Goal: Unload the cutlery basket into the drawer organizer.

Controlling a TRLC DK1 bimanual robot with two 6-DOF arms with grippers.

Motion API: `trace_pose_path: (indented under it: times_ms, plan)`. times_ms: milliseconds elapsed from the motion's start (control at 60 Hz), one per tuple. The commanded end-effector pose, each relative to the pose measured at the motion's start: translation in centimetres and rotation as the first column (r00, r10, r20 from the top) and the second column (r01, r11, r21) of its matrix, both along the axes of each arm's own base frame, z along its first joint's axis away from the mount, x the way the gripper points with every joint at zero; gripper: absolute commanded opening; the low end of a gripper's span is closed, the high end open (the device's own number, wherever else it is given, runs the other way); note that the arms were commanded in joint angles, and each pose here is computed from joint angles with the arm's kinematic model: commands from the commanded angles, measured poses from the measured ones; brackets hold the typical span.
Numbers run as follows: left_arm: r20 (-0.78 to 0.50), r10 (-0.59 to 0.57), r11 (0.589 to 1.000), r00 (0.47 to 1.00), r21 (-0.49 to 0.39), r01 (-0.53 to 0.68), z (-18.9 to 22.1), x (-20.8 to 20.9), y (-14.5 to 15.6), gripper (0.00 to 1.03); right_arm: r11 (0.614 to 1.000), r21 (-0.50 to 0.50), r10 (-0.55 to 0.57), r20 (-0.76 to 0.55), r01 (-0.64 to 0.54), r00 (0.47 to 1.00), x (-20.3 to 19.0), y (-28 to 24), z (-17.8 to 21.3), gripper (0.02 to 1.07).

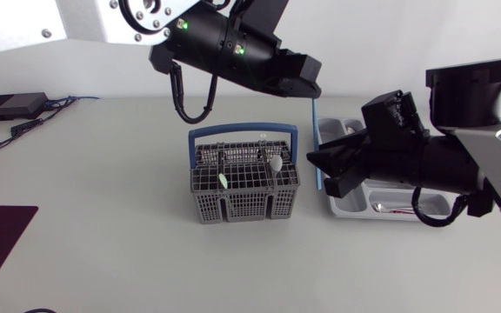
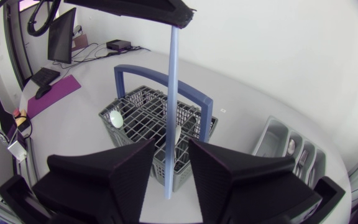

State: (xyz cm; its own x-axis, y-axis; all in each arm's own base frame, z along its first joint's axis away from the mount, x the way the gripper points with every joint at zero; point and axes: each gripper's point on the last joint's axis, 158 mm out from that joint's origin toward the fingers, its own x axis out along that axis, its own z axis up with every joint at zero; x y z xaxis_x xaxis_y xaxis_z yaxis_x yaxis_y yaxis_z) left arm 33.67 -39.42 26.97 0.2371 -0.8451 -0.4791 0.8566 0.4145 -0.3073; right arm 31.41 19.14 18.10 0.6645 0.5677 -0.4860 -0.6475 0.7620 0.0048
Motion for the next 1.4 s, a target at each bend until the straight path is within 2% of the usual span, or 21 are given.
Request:
trace_pose_path:
  times_ms: [0,50,233,550,583,633,650,667,733,767,850,1000,1200,1383]
  plan:
    - [-0.027,0.004,1.000,1.000,-0.012,-0.004,0.1,0.4,-0.4,0.08,1.000,0.025,0.000,0.009,0.000,1.000,0.3,0.6,0.9,0.21]
    - [-0.024,0.008,1.000,1.000,-0.012,-0.008,0.2,0.6,-0.3,0.08,1.000,0.025,0.003,0.009,-0.003,1.000,0.3,0.7,1.0,0.14]
    - [-0.024,0.007,1.000,1.000,-0.016,-0.007,0.3,0.8,-0.1,0.08,1.000,0.019,0.020,-0.002,-0.020,1.000,-0.1,1.2,0.5,0.08]
    - [-0.027,0.010,1.000,1.000,-0.025,-0.010,0.7,1.1,0.2,0.09,0.999,0.008,0.041,-0.020,-0.041,0.999,-0.7,1.7,-0.1,0.08]
    - [-0.029,0.013,1.000,0.999,-0.028,-0.014,0.8,1.1,0.2,0.12,0.999,0.008,0.041,-0.021,-0.041,0.999,-0.8,1.7,-0.2,0.08]
    - [-0.031,0.022,0.999,0.999,-0.032,-0.023,1.1,1.4,0.5,0.24,0.999,0.007,0.042,-0.026,-0.042,0.999,-1.0,1.6,-0.3,0.08]
    - [-0.031,0.024,0.999,0.999,-0.035,-0.025,1.2,1.4,0.4,0.30,0.999,0.006,0.044,-0.028,-0.043,0.999,-1.0,1.7,-0.3,0.08]
    - [-0.030,0.027,0.999,0.999,-0.037,-0.028,1.4,1.5,0.6,0.43,0.999,0.005,0.045,-0.030,-0.045,0.999,-1.2,1.6,-0.3,0.08]
    - [-0.024,0.034,0.998,0.999,-0.047,-0.035,2.1,1.7,0.7,0.74,0.999,0.004,0.047,-0.033,-0.047,0.998,-1.6,1.5,-0.2,0.08]
    - [-0.021,0.037,0.998,0.999,-0.050,-0.038,2.4,1.8,0.9,0.84,0.999,0.002,0.047,-0.037,-0.047,0.998,-1.9,1.4,-0.3,0.08]
    - [-0.003,0.054,0.996,0.999,-0.067,-0.054,3.5,2.3,1.4,0.96,0.999,-0.002,0.047,-0.043,-0.047,0.998,-2.5,1.0,-0.3,0.08]
    - [0.024,0.093,0.992,0.995,-0.092,-0.090,5.2,3.8,2.7,0.98,0.999,-0.019,0.044,-0.044,-0.045,0.998,-3.7,0.0,-0.6,0.08]
    - [0.085,0.129,0.988,0.988,-0.095,-0.121,6.6,5.2,5.1,0.98,1.000,-0.007,-0.022,-0.059,0.021,0.998,-3.3,-4.0,-0.8,0.08]
    - [0.201,0.141,0.989,0.969,0.006,-0.145,5.3,4.8,7.1,0.98,0.992,0.002,-0.123,-0.119,0.125,0.985,-0.8,-8.2,-2.4,0.08]
